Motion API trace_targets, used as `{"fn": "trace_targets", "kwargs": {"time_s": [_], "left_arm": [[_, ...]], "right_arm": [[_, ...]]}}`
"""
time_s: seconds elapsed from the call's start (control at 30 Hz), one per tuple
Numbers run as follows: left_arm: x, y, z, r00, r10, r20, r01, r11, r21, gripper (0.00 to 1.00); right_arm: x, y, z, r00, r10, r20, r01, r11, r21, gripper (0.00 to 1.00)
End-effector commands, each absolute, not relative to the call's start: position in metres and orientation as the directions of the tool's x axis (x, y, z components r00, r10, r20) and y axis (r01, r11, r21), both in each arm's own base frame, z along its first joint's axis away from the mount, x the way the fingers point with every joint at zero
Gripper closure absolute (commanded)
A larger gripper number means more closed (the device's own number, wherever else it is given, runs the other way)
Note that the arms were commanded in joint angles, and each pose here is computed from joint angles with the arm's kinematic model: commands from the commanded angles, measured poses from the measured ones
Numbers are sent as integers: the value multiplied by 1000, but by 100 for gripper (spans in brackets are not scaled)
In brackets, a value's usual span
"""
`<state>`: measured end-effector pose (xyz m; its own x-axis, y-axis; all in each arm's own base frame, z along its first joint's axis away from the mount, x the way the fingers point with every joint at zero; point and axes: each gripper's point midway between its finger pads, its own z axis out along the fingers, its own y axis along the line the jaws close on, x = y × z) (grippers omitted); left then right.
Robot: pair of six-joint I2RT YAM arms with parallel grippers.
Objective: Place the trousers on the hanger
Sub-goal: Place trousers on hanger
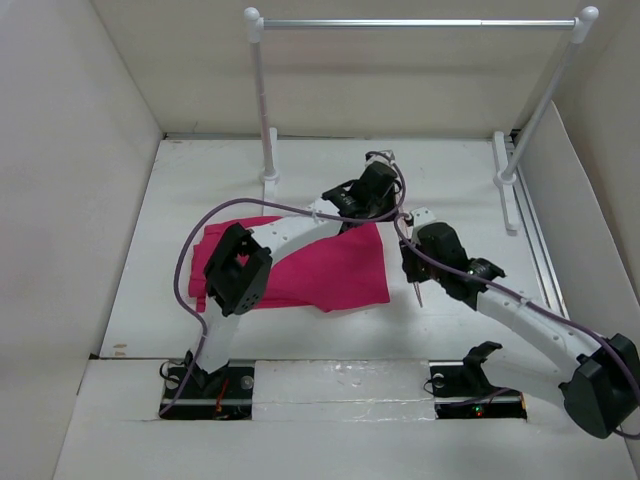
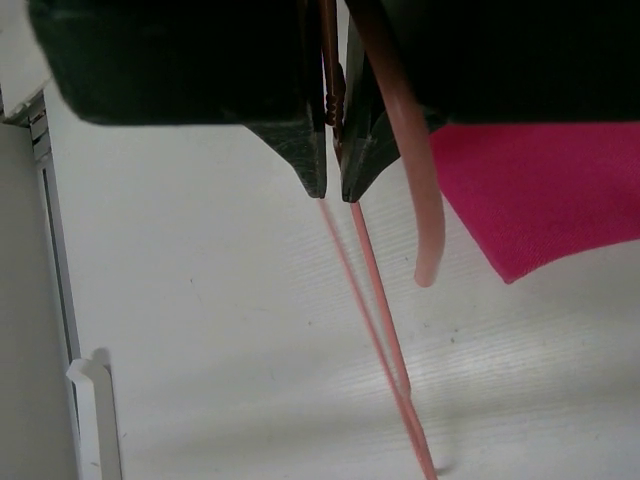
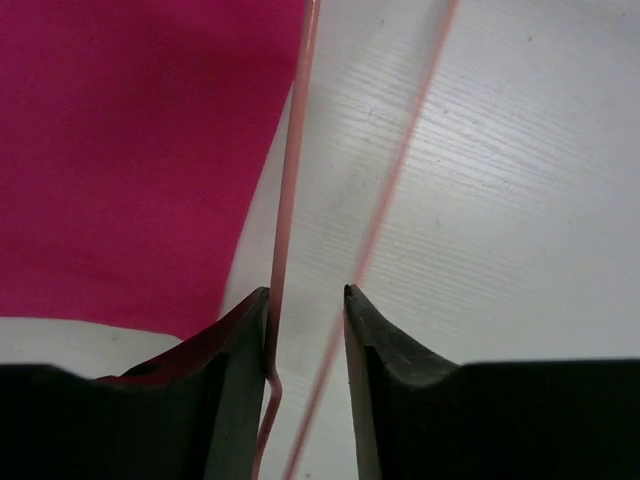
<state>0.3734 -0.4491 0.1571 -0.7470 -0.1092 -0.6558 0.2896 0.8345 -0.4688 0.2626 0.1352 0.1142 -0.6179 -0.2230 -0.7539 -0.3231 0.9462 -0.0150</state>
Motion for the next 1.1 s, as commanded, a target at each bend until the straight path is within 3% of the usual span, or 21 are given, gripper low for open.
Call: {"fn": "trace_targets", "kwargs": {"time_s": [0.0,0.07,0.17,0.57,0.6,0.63,0.67,0.7,0.73,0.83,0.9,0.93,1.07], "left_arm": [[351,-434,161,-773,-104,-626,292,818,-496,100],[342,-429,158,-784,-140,-605,266,805,-531,100],[321,-430,152,-810,-150,-567,253,782,-569,100],[304,-401,105,-819,-308,-485,69,786,-614,100],[304,-399,103,-818,-320,-479,53,787,-615,100],[305,-394,99,-808,-338,-483,33,793,-609,100],[305,-394,99,-808,-338,-483,32,793,-609,100],[306,-391,97,-803,-352,-482,17,794,-607,100],[306,-388,97,-796,-364,-484,8,793,-609,100],[311,-381,100,-764,-408,-500,-21,791,-612,100],[314,-378,99,-750,-423,-508,-35,793,-609,100],[315,-376,97,-746,-429,-509,-45,795,-605,100],[316,-368,88,-731,-441,-521,-69,807,-587,100]], "right_arm": [[255,137,116,-634,-231,-738,-332,943,-10,58],[247,140,117,-636,-260,-726,-380,925,2,39],[232,154,125,-617,-295,-729,-485,873,57,30],[242,208,170,-424,-174,-889,-770,586,252,28],[247,206,157,-450,-173,-876,-759,590,274,29],[259,201,148,-469,-177,-865,-736,620,272,55],[259,201,148,-469,-177,-865,-736,620,272,55],[267,197,132,-513,-180,-840,-694,663,281,68],[274,199,130,-505,-173,-845,-691,668,276,90],[292,199,117,-540,-129,-832,-637,708,304,98],[298,199,110,-561,-94,-822,-602,728,328,85],[300,200,100,-576,-84,-813,-589,733,341,65],[298,208,68,-637,-79,-767,-553,740,383,50]]}}
